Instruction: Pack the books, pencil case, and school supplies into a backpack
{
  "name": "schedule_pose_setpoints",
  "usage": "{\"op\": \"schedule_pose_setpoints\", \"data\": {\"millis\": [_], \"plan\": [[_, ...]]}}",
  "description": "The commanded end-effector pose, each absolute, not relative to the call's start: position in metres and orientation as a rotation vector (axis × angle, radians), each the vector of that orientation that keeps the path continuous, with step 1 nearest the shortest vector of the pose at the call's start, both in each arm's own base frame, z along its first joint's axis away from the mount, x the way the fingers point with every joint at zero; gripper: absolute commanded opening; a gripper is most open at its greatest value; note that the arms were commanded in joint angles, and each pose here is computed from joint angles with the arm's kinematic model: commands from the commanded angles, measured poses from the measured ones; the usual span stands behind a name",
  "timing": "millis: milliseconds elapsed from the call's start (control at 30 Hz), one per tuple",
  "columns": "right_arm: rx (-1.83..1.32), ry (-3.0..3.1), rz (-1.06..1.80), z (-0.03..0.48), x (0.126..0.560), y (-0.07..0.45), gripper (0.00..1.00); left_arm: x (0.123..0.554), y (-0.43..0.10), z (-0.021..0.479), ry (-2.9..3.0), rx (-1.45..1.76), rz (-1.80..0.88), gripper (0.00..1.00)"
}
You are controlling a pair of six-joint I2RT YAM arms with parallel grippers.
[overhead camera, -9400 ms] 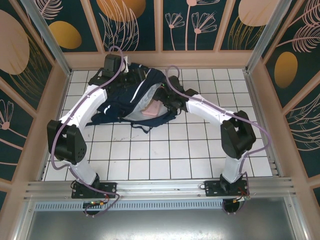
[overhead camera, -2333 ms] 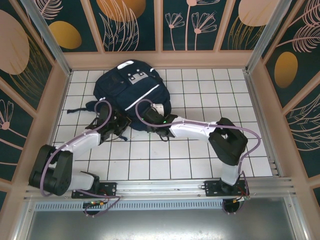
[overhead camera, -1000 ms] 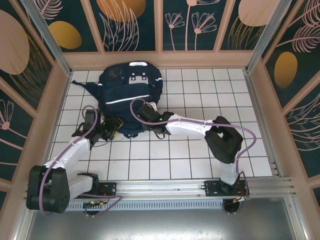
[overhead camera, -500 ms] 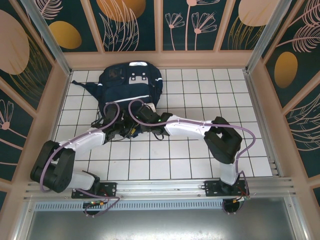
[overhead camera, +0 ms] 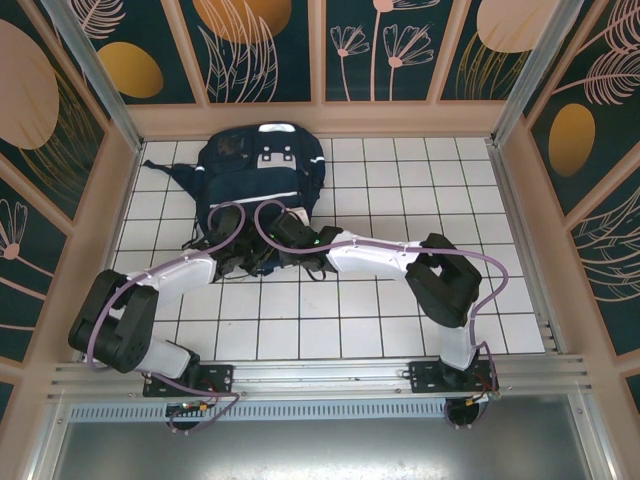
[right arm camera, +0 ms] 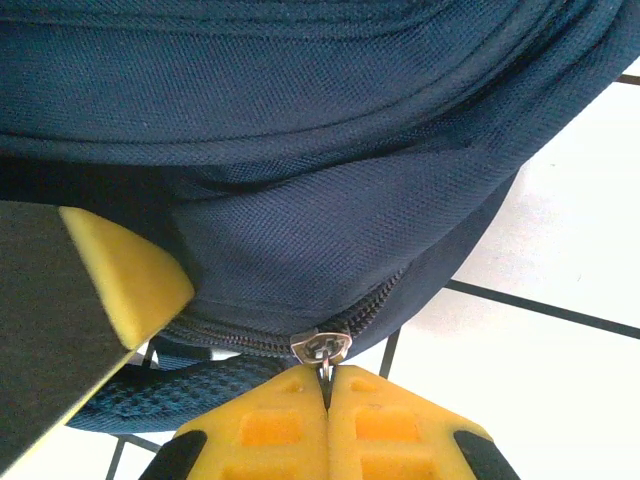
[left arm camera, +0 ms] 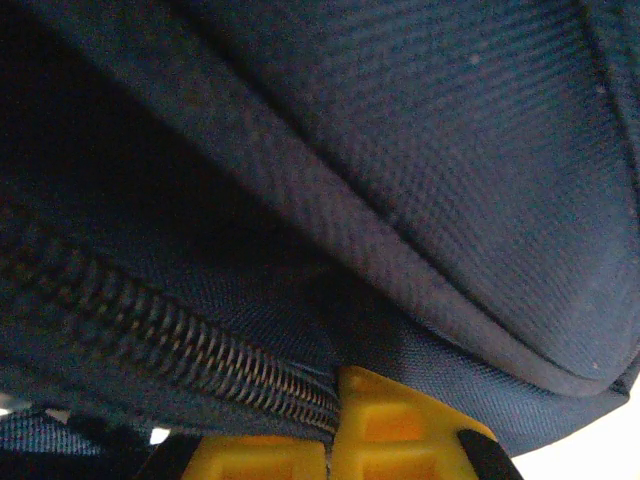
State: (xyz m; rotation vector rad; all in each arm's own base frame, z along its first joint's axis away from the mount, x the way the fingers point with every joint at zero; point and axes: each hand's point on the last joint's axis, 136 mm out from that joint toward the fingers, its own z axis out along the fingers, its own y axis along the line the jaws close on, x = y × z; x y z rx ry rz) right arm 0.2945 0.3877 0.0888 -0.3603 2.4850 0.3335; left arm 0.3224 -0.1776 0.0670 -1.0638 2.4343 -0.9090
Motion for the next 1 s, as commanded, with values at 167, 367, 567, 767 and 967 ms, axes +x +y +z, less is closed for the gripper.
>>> {"op": "schedule_pose_setpoints", "data": {"millis": [167, 367, 567, 767, 967], "plan": [[-0.278, 2.483, 0.249, 0.091, 0.311, 0.352, 0.0, 0.31, -0.102, 0.067, 2.335, -1.194, -0.662, 0.0], [-0.242, 2.483, 0.191, 0.085, 0.327, 0.33, 0.0, 0.302, -0.069, 0.088, 2.279, -1.191, -0.603, 0.0], [-0.201, 2.472, 0.137, 0.074, 0.358, 0.308, 0.0, 0.294, -0.055, 0.111, 2.272, -1.137, -0.551, 0.0], [-0.17, 2.461, 0.088, 0.061, 0.4, 0.293, 0.0, 0.283, -0.043, 0.137, 2.245, -1.08, -0.49, 0.0], [-0.098, 2.464, 0.054, 0.05, 0.441, 0.274, 0.0, 0.275, -0.045, 0.146, 2.25, -1.039, -0.518, 0.0]]}}
